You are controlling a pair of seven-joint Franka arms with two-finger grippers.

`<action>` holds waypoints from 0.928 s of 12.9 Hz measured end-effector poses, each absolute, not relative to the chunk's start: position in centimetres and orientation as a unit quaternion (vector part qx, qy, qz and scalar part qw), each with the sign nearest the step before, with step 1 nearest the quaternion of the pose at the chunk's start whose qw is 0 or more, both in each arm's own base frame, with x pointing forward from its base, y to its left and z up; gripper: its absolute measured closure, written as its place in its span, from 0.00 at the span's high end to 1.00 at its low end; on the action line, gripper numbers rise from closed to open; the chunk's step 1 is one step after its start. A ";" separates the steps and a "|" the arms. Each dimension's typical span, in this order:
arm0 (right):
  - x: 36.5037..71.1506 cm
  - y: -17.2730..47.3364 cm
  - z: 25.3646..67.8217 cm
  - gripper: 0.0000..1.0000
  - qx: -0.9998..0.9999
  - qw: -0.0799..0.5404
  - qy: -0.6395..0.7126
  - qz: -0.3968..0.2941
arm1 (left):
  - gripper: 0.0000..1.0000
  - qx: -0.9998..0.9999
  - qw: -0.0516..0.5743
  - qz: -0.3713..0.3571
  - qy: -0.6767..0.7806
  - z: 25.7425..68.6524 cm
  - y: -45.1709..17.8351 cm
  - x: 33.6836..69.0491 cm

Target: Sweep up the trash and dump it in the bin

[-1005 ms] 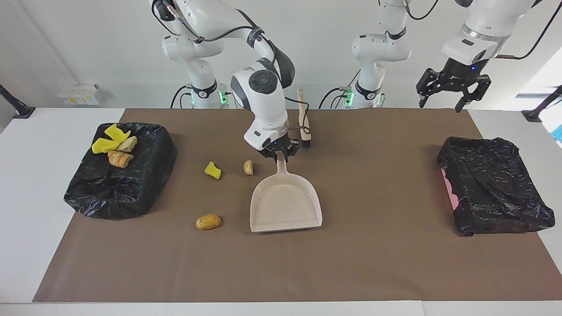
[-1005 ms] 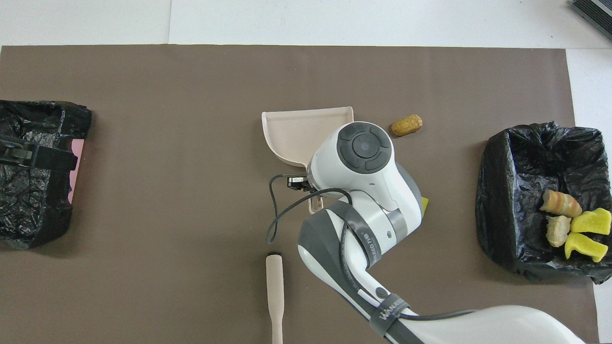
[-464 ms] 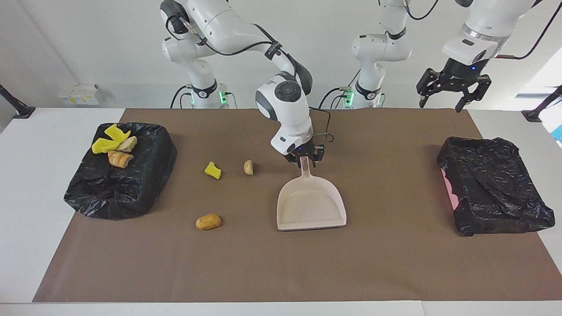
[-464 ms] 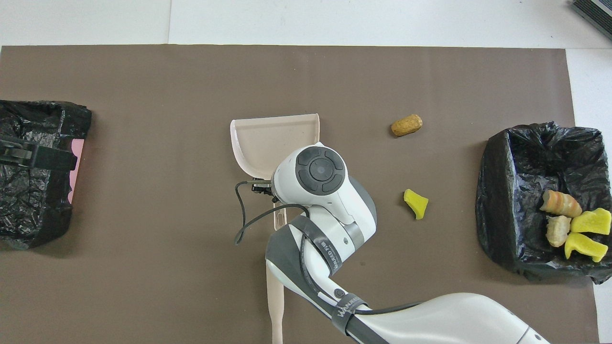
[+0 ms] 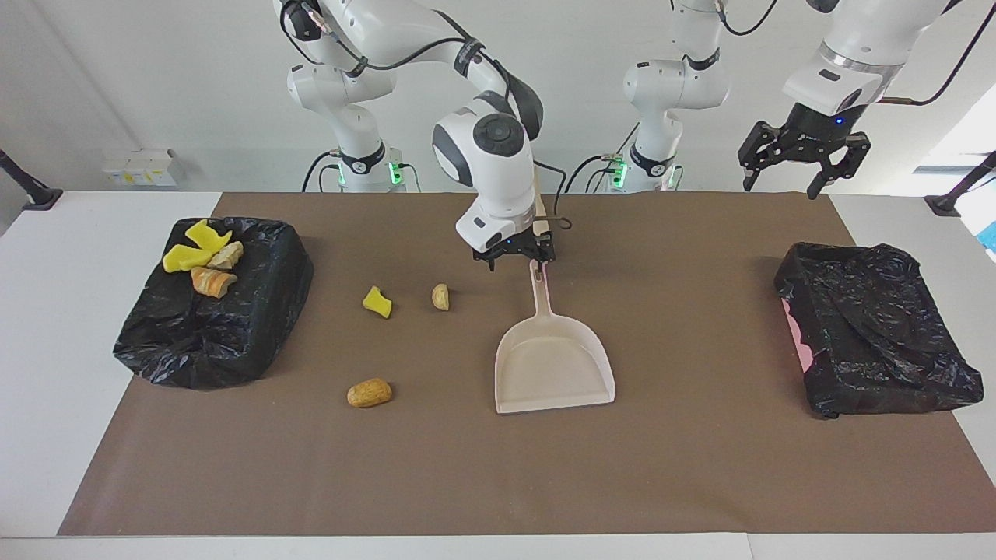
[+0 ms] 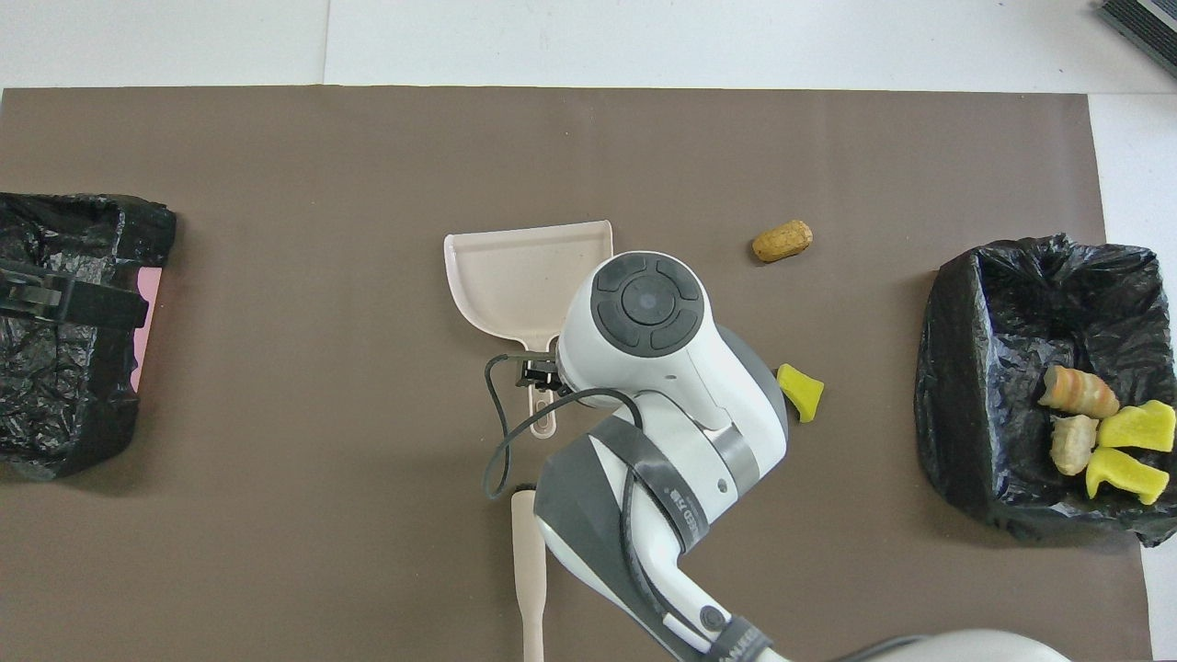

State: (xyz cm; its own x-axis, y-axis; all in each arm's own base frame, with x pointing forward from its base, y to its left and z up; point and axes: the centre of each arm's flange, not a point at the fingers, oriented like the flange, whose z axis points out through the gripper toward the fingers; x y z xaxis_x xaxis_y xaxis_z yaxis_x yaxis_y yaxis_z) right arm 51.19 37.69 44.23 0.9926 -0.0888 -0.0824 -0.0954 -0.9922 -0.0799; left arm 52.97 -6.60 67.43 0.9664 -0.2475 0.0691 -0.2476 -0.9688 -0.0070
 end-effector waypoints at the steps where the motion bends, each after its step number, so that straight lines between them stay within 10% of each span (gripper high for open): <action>1: 49.7 37.9 45.6 1.00 -0.998 0.035 0.038 0.038 | 1.00 0.992 0.001 0.035 -0.125 67.4 -6.6 53.0; 12: 30.8 40.5 41.0 1.00 -0.997 0.027 0.002 0.072 | 1.00 0.991 0.001 0.027 -0.130 64.6 -12.9 52.4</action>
State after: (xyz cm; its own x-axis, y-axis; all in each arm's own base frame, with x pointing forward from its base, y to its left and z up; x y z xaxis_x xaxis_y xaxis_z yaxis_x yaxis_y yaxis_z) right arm 30.75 40.45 40.99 0.9898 0.0007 -0.1427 -0.0071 -0.9985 -0.0537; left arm 52.44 -12.92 64.57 0.9649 -0.2572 0.0533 -0.2574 -0.9663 -0.0044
